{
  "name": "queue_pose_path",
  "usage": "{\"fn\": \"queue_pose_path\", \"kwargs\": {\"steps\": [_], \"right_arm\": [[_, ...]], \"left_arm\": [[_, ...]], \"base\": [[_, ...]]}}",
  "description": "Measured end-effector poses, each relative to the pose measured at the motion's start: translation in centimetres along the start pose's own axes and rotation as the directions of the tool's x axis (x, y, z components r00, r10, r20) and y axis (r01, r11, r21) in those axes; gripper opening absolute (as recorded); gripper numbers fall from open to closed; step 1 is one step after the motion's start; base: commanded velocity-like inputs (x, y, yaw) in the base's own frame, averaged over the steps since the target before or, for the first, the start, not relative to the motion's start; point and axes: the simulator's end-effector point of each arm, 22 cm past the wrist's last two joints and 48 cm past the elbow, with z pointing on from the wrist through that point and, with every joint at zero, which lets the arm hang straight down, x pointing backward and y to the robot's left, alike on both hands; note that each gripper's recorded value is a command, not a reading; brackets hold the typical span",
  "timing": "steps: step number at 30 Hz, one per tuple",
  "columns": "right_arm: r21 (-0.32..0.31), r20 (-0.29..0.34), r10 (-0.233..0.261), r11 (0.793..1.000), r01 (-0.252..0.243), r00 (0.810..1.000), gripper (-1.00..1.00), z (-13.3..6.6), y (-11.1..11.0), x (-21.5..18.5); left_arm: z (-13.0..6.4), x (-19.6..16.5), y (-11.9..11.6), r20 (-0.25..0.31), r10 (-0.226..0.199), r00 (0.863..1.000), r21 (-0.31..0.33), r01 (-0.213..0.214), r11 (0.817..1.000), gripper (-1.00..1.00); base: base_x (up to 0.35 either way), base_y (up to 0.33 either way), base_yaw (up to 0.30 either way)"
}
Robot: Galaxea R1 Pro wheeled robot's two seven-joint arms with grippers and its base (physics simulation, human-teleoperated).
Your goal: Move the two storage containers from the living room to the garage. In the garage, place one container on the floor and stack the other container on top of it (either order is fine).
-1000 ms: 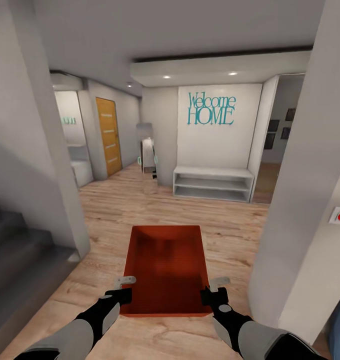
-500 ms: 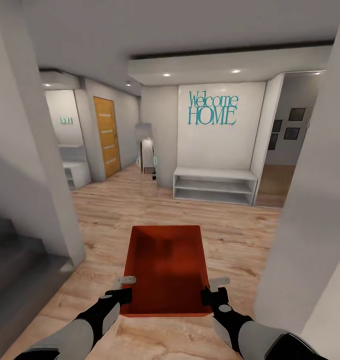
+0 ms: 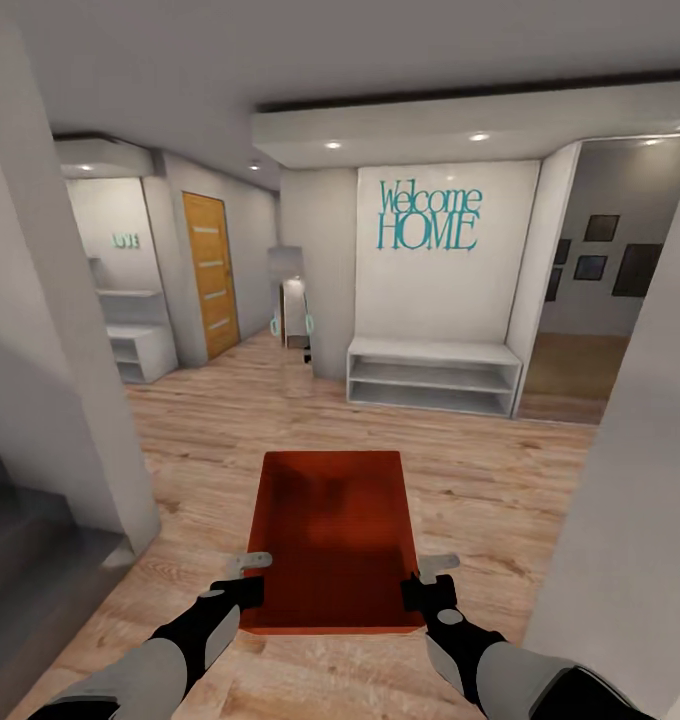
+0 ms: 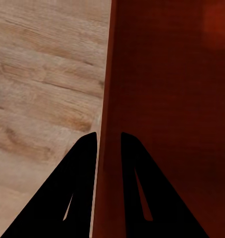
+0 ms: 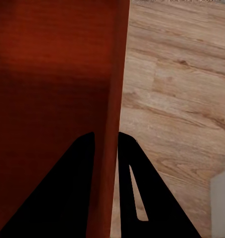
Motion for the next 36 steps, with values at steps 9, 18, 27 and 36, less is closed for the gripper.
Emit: {"fn": "queue_pose_path", "kwargs": {"steps": [9, 18, 27, 36], "right_arm": [[0.0, 0.0, 0.0, 1.0, 0.0, 1.0, -1.0, 0.0, 0.0, 0.0], [0.0, 0.0, 0.0, 1.0, 0.0, 1.0, -1.0, 0.0, 0.0, 0.0], [0.0, 0.0, 0.0, 1.0, 0.0, 1.0, -1.0, 0.0, 0.0, 0.0], [0.0, -0.002, 0.0, 1.0, 0.0, 1.0, -1.0, -0.01, 0.05, 0.06]], "left_arm": [[0.0, 0.0, 0.0, 0.0, 0.0, 1.0, 0.0, 0.0, 1.0, -1.0], [0.0, -0.01, 0.0, 0.0, 0.0, 1.0, 0.0, 0.0, 1.0, -1.0], [0.0, -0.01, 0.0, 0.0, 0.0, 1.0, 0.0, 0.0, 1.0, -1.0], [0.01, 0.06, 0.04, -0.001, 0.0, 1.0, -0.001, 0.0, 1.0, -1.0]], "base": [[0.321, 0.0, 0.0], [0.321, 0.0, 0.0], [0.322, 0.0, 0.0], [0.321, 0.0, 0.0]]}}
